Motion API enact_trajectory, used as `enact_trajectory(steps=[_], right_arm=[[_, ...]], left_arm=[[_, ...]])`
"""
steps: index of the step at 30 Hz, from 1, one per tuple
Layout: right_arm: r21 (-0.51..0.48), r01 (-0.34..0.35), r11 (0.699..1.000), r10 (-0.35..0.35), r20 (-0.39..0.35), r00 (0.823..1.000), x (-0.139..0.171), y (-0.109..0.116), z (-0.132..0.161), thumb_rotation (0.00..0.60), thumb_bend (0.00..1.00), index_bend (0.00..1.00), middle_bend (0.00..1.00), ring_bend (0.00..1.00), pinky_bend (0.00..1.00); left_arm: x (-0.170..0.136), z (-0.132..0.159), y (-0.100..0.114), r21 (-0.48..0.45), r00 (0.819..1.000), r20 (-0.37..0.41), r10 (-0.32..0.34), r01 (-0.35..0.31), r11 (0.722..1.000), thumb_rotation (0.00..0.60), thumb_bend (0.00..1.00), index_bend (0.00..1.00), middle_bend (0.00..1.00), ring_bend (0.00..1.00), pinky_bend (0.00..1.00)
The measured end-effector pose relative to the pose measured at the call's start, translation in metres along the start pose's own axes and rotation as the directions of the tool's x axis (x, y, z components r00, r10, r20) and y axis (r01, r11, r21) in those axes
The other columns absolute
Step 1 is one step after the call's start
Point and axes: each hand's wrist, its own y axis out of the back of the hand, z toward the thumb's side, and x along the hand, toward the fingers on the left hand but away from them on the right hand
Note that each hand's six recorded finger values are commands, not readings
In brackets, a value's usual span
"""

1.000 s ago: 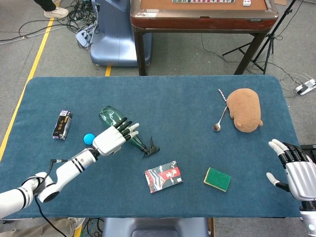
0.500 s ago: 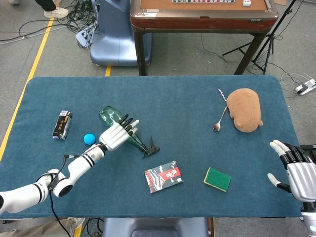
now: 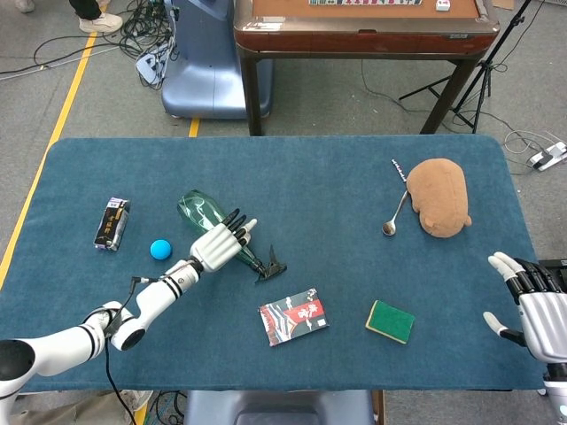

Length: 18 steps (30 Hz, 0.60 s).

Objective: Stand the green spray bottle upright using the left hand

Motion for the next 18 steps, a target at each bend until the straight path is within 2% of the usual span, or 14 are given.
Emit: enact_trajectory(steps=[13,18], right_arm=[[-0.004,0.002,1.000,-0.002,0.013,1.000,0.003,0.001,-0.007,0.600,0.18,0.17,0.18,0.12,0.16],[-0.004,0.003,1.000,-0.003,0.015,1.000,0.003,0.001,-0.007,0.600,0.18,0.17,0.18,0.12,0.16]], left_arm=[[0.011,0.006,-0.006,0.047,1.000,-0.012,-0.003,0.004,0.999,0.600,0.30,0.32,0.00,0.00,0.00],[0.012,0.005,-0.009,0.046,1.000,-0.025,0.000,0.001,0.999,0.600,0.29,0.40,0.00,0.00,0.00]])
